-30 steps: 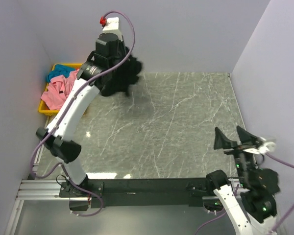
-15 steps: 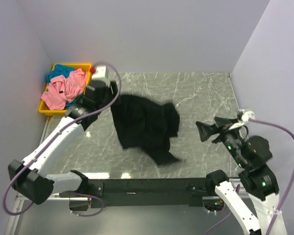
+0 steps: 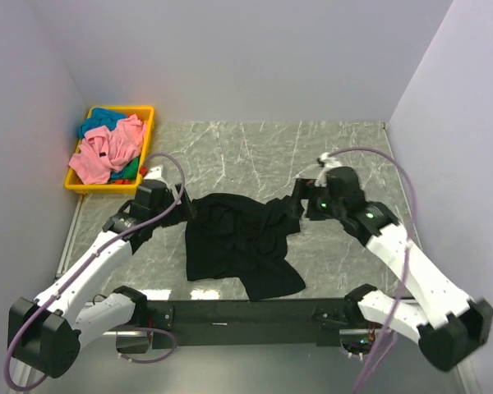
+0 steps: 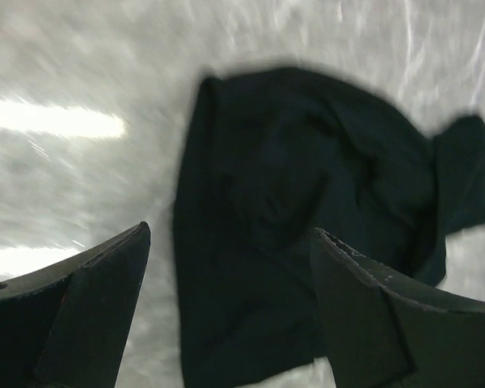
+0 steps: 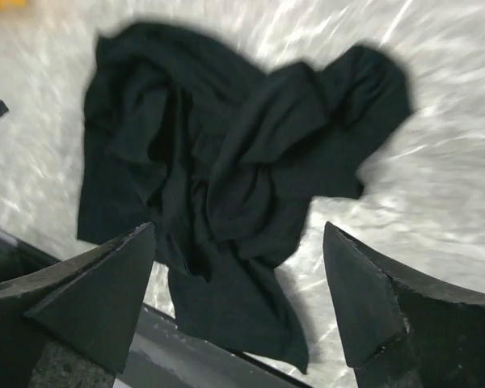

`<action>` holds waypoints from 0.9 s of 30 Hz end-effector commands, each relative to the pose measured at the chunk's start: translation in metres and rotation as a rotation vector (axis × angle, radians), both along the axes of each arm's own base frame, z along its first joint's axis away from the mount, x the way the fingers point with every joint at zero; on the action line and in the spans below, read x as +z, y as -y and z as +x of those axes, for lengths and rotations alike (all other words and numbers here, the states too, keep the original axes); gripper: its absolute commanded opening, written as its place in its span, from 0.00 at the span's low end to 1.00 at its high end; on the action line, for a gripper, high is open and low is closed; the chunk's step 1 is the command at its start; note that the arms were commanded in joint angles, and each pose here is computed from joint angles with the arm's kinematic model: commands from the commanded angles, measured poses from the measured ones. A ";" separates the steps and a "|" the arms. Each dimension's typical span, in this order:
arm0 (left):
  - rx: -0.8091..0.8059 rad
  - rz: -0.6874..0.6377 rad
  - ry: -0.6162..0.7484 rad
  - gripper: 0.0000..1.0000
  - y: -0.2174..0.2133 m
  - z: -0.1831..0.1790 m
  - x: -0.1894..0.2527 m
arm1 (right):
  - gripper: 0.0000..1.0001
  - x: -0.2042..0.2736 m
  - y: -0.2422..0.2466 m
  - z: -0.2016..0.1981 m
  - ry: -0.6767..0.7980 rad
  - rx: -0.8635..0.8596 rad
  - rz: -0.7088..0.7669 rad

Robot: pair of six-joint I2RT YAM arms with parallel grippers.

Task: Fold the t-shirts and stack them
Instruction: Flatten the tshirt out

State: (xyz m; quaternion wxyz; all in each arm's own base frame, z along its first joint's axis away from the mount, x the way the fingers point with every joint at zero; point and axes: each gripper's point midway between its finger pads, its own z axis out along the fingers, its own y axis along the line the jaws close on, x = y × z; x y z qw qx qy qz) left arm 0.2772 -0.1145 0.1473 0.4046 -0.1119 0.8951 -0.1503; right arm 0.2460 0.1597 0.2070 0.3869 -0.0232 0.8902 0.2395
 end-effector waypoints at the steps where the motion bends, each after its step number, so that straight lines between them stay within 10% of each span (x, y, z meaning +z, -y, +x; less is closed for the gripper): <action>1: -0.108 -0.146 -0.093 0.85 0.038 -0.024 -0.020 | 0.89 -0.011 -0.024 0.016 -0.016 -0.025 -0.006; 17: -0.112 -0.019 -0.101 0.84 0.022 -0.032 -0.037 | 0.73 -0.139 -0.098 0.024 -0.250 -0.151 -0.241; 27: -0.110 0.011 -0.061 0.82 0.019 -0.024 -0.031 | 0.00 -0.105 -0.111 0.044 -0.216 -0.164 -0.224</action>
